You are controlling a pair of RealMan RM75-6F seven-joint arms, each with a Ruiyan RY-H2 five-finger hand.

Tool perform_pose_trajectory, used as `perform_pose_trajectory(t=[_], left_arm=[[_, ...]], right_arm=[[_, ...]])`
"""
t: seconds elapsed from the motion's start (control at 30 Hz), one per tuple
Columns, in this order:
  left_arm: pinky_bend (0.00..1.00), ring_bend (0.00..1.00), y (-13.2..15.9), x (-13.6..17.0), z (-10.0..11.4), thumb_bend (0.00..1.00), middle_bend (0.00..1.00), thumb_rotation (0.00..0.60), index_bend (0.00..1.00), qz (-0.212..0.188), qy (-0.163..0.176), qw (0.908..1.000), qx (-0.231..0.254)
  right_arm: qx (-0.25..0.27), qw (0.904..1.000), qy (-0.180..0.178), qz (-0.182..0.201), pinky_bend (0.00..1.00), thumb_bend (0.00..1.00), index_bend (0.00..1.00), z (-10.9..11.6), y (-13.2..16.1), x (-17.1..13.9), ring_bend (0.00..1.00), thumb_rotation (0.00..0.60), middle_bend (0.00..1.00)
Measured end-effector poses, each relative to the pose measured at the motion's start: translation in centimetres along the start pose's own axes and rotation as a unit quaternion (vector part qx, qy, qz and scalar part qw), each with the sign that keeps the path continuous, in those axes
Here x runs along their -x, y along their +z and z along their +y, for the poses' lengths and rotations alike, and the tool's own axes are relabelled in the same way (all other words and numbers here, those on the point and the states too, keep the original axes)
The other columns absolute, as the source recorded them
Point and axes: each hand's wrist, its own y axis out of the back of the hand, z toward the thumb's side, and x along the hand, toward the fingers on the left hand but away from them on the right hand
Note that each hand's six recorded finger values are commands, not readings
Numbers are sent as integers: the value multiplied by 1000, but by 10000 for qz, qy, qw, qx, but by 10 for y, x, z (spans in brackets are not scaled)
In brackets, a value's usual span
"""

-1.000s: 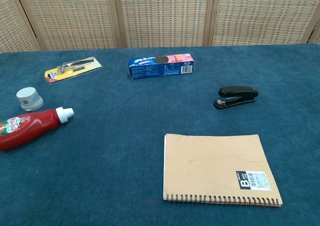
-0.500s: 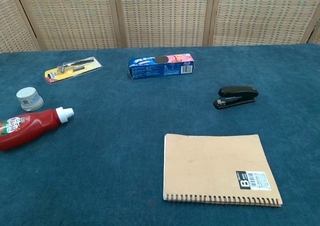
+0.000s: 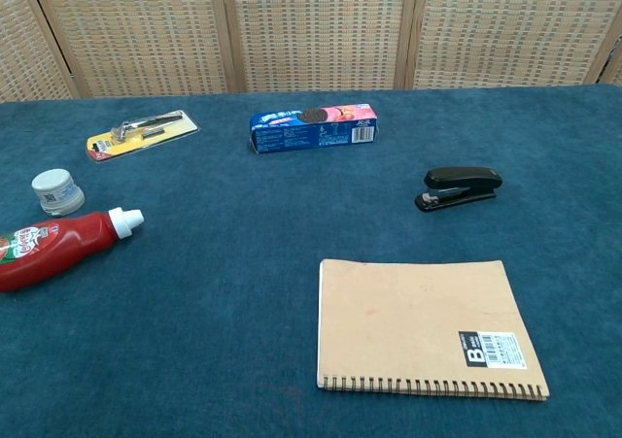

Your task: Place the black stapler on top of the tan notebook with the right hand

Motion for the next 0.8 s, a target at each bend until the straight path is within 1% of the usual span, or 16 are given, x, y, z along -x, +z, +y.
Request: perform_pose_trajectory(t=[0.2, 0.27, 0.4, 0.47, 0.6, 0.8], left_arm=[[0, 0, 0, 1, 3, 208, 0, 600, 15, -1, 77, 10000, -3], [0, 0, 1, 1, 4, 208, 0, 600, 15, -10, 93, 10000, -16], [0, 0, 0, 0, 3, 207, 0, 600, 15, 8, 94, 10000, -31], [0, 0, -2, -1, 2, 207, 0, 600, 16, 42, 96, 9999, -33], [0, 0, -6, -3, 1, 209, 0, 600, 16, 115, 82, 9999, -28], [0, 0, -11, -6, 2, 208, 0, 600, 17, 195, 114, 9997, 17]], right_arm=[[66, 9999, -72, 133, 34, 154, 100, 1, 9, 15, 0, 600, 0], [69, 9997, -78, 222, 37, 156, 126, 2, 15, 24, 0, 600, 0], [27, 9986, -219, 485, 41, 156, 149, 7, 35, 58, 0, 600, 0], [7, 9982, -202, 565, 43, 156, 152, 6, 44, 74, 0, 600, 0], [-67, 9974, -30, 717, 56, 157, 161, -1, 68, 117, 0, 600, 0], [-215, 9965, 360, 721, 77, 158, 186, -24, 97, 171, 0, 600, 0]])
